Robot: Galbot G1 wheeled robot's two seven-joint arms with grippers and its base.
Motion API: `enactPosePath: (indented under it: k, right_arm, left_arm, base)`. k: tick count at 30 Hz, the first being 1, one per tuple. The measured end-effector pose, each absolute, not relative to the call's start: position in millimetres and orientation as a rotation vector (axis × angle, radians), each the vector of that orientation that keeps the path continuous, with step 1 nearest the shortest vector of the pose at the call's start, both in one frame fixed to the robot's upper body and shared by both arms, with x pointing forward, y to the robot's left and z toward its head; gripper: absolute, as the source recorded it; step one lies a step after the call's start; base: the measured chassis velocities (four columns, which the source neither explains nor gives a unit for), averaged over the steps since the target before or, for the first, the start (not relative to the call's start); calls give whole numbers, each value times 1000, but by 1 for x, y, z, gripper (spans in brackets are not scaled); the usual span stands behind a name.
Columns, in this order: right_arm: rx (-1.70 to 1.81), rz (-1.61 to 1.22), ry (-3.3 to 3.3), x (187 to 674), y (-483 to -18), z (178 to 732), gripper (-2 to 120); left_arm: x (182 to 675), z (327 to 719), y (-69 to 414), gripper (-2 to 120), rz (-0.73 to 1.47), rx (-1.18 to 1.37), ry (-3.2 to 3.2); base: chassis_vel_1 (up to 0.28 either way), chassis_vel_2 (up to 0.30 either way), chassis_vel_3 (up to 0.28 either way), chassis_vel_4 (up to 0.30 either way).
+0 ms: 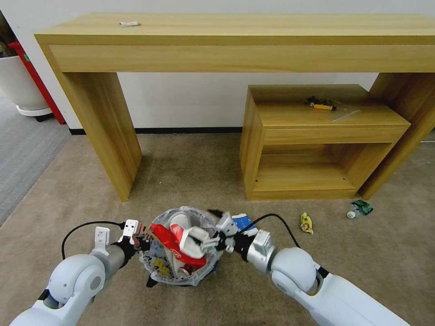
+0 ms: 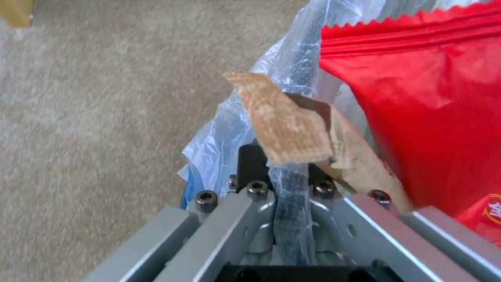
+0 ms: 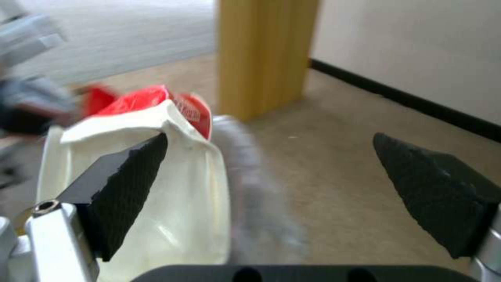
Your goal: Pick up the trash bin and place the garbage on the floor into it.
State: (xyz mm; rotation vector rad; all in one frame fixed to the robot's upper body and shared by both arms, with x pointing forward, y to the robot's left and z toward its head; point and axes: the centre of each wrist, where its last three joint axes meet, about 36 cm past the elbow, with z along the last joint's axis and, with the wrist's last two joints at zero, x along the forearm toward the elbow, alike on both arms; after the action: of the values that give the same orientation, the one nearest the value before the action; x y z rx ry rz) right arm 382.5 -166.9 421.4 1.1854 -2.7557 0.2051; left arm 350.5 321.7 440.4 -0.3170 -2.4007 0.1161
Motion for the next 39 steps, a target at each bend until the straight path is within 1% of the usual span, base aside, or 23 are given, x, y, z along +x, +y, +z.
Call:
enactPosePath:
  k: [3, 8, 12, 14, 21, 27, 33, 39]
  right_arm:
    - [1123, 181, -2773, 385, -174, 419, 100]
    - [1113, 168, -2766, 386, -173, 415, 100]
    - [1141, 156, -2731, 385, -163, 406, 100]
    - [1211, 182, -2678, 382, -150, 396, 100]
    - [1267, 206, -2636, 385, -132, 393, 100]
    - [1281, 268, -2603, 381, -133, 389, 100]
    - [1297, 289, -2607, 372, -141, 399, 100]
    - [1324, 270, -2640, 366, -145, 423, 100]
  left_arm:
    - [348, 437, 322, 0, 123, -307, -2395]
    - [348, 437, 319, 0, 126, -317, -2395]
    - [350, 442, 316, 0, 121, -331, -2407]
    - [349, 442, 317, 0, 116, -331, -2408]
    - [350, 443, 312, 0, 109, -353, -2412]
    - [350, 444, 309, 0, 104, -365, -2413]
    - [351, 444, 314, 0, 99, -351, -2416]
    - [354, 446, 317, 0, 111, -341, -2424]
  base:
    - [0, 0, 0, 0]
    - [0, 0, 0, 0]
    - [0, 0, 0, 0]
    - [0, 0, 0, 0]
    - [0, 0, 0, 0]
    - [0, 0, 0, 0]
    - [0, 0, 0, 0]
    - [0, 0, 0, 0]
